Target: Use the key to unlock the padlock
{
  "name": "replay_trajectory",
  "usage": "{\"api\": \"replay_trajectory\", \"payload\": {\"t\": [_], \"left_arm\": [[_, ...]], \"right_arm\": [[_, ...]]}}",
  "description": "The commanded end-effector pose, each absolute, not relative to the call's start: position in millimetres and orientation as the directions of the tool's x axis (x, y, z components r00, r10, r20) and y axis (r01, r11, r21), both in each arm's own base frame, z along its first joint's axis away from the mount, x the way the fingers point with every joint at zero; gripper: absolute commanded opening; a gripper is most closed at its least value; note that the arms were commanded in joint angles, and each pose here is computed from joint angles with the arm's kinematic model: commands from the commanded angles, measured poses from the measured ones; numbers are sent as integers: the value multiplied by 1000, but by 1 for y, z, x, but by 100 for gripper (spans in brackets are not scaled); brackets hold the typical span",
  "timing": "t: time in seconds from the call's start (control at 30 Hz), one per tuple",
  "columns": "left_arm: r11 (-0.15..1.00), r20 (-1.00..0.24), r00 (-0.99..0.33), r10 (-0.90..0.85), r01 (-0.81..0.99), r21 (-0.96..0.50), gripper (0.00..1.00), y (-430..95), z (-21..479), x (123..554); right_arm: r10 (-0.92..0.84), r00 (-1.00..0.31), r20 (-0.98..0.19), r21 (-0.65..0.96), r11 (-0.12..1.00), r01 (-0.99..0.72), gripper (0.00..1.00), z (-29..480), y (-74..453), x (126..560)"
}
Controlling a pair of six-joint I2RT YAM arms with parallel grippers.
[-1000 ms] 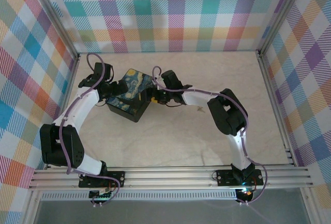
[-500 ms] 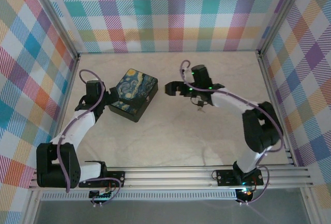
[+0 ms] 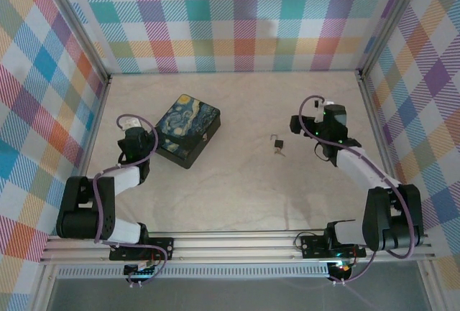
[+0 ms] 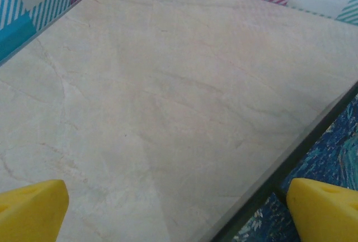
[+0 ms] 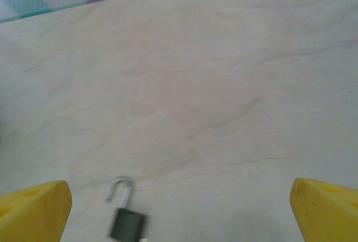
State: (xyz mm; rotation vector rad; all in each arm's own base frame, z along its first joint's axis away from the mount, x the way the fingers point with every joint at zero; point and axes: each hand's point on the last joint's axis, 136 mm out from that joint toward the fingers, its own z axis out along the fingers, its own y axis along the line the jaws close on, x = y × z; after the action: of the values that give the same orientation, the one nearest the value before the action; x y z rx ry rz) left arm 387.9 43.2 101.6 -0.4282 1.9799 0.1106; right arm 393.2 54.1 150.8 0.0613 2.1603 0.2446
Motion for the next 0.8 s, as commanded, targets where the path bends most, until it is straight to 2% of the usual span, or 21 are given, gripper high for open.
{"api": "replay_trajectory", "payload": {"t": [0.0, 0.2, 0.33, 0.57, 0.63, 0.77], "left_arm": [[940, -896, -377, -235, -323, -111, 100, 41, 95, 389], [968, -914, -360, -189, -223, -112, 100, 24, 97, 388], [991, -917, -380, -119, -97, -89, 100, 1, 86, 394], [995, -911, -403, -90, -78, -64, 100, -6, 79, 397], [995, -912, -402, -83, -81, -55, 100, -6, 79, 397], [995, -912, -402, -73, -95, -38, 100, -6, 79, 398]], "right_arm": [[81, -498, -863, 89, 996, 8, 100, 146, 29, 396], [66, -464, -883, 33, 996, 79, 100, 106, 6, 398], [53, -442, -896, 40, 998, 38, 100, 100, 8, 405], [32, -339, -940, 55, 997, -58, 100, 95, 20, 399], [42, -377, -925, 72, 995, -64, 100, 91, 20, 398], [46, -366, -929, 75, 995, -65, 100, 92, 19, 399]]}}
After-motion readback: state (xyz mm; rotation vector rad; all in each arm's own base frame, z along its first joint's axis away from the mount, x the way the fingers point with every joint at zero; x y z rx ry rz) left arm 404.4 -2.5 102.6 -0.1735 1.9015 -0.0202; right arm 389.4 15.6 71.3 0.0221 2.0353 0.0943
